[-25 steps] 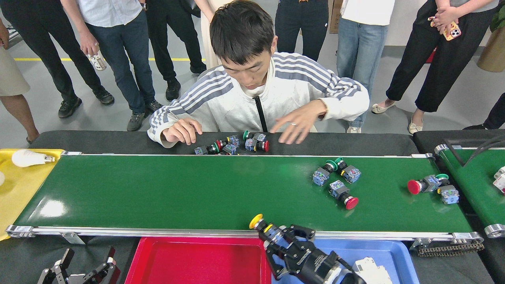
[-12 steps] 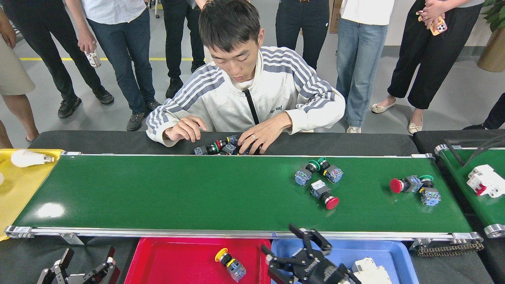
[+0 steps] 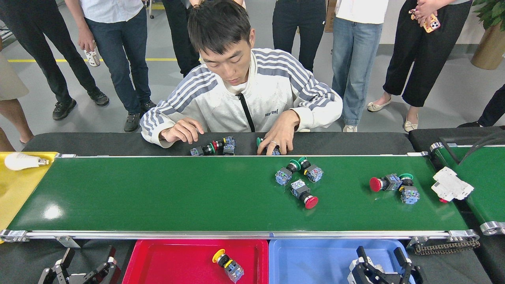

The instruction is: Pick switch part from conveyor to tray

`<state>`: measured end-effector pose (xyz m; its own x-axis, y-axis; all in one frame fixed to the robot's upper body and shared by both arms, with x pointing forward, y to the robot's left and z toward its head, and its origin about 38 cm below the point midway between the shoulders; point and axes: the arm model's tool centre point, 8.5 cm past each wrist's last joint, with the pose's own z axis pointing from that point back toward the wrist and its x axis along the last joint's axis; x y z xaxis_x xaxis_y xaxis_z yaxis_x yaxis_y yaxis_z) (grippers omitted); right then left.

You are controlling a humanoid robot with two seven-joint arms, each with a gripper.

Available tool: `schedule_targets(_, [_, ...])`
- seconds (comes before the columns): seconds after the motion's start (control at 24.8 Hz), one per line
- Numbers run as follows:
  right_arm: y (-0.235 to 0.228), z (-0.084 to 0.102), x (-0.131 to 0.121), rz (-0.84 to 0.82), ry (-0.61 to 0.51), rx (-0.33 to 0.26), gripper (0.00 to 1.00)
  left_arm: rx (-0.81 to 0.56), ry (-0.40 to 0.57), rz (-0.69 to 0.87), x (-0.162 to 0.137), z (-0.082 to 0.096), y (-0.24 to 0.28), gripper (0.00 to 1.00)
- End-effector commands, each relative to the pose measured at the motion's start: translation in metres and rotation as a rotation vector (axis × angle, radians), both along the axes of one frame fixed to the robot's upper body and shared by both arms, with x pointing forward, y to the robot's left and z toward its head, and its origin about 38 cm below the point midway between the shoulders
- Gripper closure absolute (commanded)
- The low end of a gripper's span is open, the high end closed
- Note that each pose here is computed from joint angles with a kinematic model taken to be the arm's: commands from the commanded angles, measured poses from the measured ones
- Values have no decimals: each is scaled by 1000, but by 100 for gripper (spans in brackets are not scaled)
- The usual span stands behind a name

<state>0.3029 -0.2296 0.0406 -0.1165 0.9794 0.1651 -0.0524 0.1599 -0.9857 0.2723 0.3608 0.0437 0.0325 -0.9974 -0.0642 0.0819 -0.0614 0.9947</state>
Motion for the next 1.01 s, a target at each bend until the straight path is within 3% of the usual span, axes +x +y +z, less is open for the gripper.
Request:
schedule_targets(0.0, [22,4,22,81,10,-46,2,6,-21,-5,4,6,0,0])
schedule_targets(0.2, [65,11,75,208,44,-76,2,9,-21,-5,4,6,1,0])
schedule_targets(0.61, [158,27,134,347,71,-67,2,15,-23,-6,5,8,3,0])
schedule_targets(0.73, [178,20,146,364,126,-105,2,18,-27,-7,6,9,3,0])
schedule_targets(0.89, [191,12,157,348,173,-160,27,15,-37,-47,15,15,-2,0])
schedule_targets(0.97, [194,12,158,357,172,-169,59,9,-56,-138,25,21,-16,0])
